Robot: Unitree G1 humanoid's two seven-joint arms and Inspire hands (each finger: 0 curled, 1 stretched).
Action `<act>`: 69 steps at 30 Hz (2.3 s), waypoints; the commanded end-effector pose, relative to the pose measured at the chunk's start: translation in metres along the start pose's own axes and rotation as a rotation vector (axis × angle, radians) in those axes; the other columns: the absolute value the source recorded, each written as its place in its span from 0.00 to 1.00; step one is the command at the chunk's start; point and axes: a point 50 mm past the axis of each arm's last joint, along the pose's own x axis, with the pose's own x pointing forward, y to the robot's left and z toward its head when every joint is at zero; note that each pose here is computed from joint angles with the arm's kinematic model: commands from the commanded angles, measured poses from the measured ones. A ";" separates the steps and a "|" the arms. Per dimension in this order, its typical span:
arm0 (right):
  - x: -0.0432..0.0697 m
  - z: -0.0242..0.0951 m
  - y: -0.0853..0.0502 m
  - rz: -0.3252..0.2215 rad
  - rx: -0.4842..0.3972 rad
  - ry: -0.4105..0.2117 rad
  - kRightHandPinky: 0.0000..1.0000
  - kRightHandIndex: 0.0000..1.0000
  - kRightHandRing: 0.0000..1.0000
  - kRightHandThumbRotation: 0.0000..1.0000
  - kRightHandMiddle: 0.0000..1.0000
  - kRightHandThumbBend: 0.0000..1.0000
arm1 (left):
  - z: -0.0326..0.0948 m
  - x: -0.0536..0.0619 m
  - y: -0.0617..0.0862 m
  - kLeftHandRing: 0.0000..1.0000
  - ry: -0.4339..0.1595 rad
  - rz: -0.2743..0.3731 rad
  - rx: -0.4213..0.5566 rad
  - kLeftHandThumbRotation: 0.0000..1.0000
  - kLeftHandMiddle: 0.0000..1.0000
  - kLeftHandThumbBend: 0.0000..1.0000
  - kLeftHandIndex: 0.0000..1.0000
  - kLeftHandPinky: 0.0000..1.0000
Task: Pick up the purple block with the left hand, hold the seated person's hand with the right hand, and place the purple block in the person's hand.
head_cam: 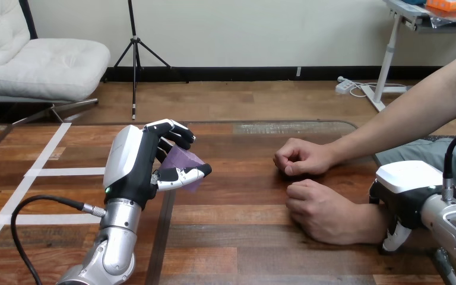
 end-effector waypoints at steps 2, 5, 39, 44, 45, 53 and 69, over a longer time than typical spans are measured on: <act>0.004 -0.008 0.000 0.027 0.005 0.043 0.35 0.61 0.45 0.00 0.53 0.68 | 0.020 0.024 0.015 0.45 -0.102 0.075 -0.011 0.00 0.51 0.64 0.53 0.40; 0.004 -0.008 0.001 0.036 0.002 0.046 0.35 0.60 0.45 0.00 0.53 0.70 | 0.020 0.024 0.015 0.45 -0.101 0.076 -0.012 0.00 0.51 0.64 0.53 0.40; 0.004 -0.005 0.006 0.033 0.015 0.037 0.36 0.50 0.45 0.00 0.51 0.76 | 0.020 0.024 0.015 0.45 -0.105 0.079 -0.013 0.00 0.51 0.64 0.53 0.40; 0.004 -0.005 0.006 0.022 0.020 0.034 0.37 0.52 0.47 0.00 0.52 0.71 | 0.020 0.024 0.015 0.45 -0.104 0.080 -0.014 0.00 0.51 0.64 0.53 0.40; 0.004 -0.005 0.006 0.021 0.022 0.032 0.38 0.52 0.47 0.00 0.52 0.71 | 0.020 0.024 0.015 0.45 -0.102 0.079 -0.013 0.00 0.51 0.64 0.53 0.40; 0.002 -0.007 0.003 0.002 0.041 0.027 0.37 0.52 0.46 0.00 0.51 0.71 | 0.020 0.024 0.015 0.45 -0.099 0.078 -0.013 0.00 0.51 0.64 0.53 0.40; -0.004 -0.008 -0.008 -0.053 0.092 0.019 0.37 0.50 0.45 0.00 0.51 0.73 | 0.021 0.025 0.013 0.46 -0.091 0.067 -0.029 0.00 0.52 0.64 0.53 0.40</act>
